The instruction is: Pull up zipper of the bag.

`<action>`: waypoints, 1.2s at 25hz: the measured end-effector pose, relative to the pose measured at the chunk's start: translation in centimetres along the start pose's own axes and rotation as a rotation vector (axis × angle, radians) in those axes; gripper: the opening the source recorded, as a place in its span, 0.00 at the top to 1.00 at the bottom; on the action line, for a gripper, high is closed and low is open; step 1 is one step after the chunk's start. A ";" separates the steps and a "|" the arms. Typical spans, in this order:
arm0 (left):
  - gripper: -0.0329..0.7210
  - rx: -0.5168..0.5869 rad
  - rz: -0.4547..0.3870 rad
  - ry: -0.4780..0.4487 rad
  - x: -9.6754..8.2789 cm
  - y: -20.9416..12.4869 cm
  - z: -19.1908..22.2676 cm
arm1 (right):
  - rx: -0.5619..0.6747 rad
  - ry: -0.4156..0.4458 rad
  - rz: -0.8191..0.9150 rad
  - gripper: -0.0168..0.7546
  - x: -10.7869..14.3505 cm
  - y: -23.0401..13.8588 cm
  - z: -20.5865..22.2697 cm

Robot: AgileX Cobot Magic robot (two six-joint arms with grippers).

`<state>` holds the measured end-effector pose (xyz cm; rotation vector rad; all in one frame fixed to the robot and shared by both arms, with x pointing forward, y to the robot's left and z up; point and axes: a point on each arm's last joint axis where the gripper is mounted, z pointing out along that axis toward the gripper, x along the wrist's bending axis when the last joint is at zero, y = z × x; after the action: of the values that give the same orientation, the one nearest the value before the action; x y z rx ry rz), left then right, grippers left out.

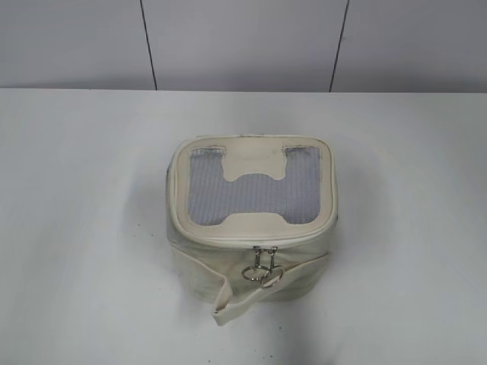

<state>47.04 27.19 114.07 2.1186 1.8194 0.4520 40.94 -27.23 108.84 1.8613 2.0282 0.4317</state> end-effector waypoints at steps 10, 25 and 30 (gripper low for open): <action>0.49 -0.269 -0.026 -0.026 -0.4 -15.3 -4.3 | -0.111 0.058 -0.015 0.26 -0.5 -8.6 -1.2; 0.49 -0.682 -0.006 -0.061 -1.1 -25.3 -3.9 | -0.564 0.129 -0.047 0.26 -1.2 -16.5 -4.3; 0.49 -0.681 0.010 -0.062 -1.1 -25.0 -3.4 | -0.584 0.132 -0.048 0.26 -1.2 -16.8 -4.5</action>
<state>23.09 29.77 106.35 1.6416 1.3519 0.8528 24.07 -29.87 105.31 1.4496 1.7592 1.0286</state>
